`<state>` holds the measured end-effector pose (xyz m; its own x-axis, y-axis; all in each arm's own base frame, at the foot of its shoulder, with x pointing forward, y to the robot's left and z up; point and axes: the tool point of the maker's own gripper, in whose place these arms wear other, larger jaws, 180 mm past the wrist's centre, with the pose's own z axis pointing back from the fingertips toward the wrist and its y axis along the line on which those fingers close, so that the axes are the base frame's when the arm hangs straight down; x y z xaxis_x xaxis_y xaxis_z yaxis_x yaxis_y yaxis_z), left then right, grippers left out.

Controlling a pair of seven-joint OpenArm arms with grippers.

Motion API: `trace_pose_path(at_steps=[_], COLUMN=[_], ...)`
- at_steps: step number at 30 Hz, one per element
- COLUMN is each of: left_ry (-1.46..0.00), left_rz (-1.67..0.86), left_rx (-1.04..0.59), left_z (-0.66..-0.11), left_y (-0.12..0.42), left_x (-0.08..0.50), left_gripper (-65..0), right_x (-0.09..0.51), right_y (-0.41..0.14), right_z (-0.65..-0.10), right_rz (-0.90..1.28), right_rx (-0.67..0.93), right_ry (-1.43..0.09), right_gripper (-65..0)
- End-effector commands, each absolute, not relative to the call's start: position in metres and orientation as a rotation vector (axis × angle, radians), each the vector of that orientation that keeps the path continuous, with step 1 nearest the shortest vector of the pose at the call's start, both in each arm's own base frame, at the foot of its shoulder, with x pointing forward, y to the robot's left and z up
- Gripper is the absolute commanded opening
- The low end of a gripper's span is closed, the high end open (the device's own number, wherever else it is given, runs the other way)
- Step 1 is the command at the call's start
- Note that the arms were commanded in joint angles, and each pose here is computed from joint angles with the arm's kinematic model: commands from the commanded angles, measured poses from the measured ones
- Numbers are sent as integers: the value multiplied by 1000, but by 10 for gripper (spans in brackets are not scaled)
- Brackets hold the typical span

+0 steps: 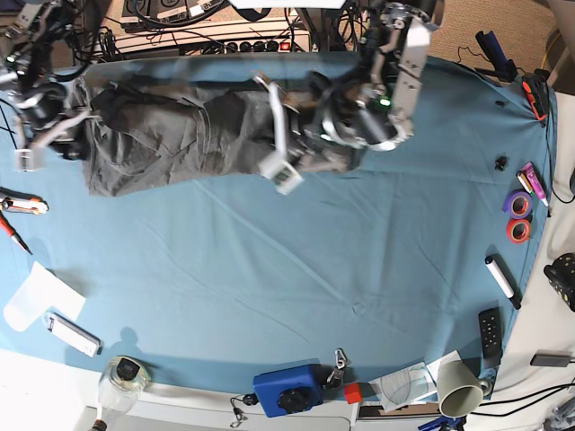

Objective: Fold the T-shirt properly
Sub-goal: 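Press the folded end down and open the left gripper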

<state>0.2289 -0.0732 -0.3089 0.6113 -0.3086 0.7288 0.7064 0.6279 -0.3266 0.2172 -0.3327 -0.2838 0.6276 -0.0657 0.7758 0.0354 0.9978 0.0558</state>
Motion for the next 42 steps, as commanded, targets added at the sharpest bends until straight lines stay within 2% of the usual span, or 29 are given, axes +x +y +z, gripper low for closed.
trace_pose_path(at_steps=[1,6,12,15,17,26,35,42], left_ry=[-736,-758,-713,-710,-713,-700,-697,-687], left_rz=[-606,-542,-547,-557,-557,-554,-552,-546], left_rx=[-683,-755,-820,-843,-847,-855,-858,-869], left_z=[-295,-287,-291,-288,-286,-287,-287,-288], left_y=[-70,-41,-43,-45,-46,-46,-46,-47], left_x=[235,231,209,202,198,186,185,181], left_gripper=[-650,-650,-650,-650,-650,-650,-650,-650], right_x=[223,208,197,192,190,206,191,193], right_y=[-342,-372,-376,-377,-381,-370,-367,-365], right_z=[-263,-250,-259,-263,-265,-253,-266,-267], right_rz=[-60,-137,-100,-76,-69,-73,25,-41], right_rx=[14,-59,-103,-117,-145,-85,-105,-61], right_ry=[-958,-969,-911,-887,-867,-963,-877,-867], right_gripper=[-489,-489,-486,-402,-376,-375,-374,-374])
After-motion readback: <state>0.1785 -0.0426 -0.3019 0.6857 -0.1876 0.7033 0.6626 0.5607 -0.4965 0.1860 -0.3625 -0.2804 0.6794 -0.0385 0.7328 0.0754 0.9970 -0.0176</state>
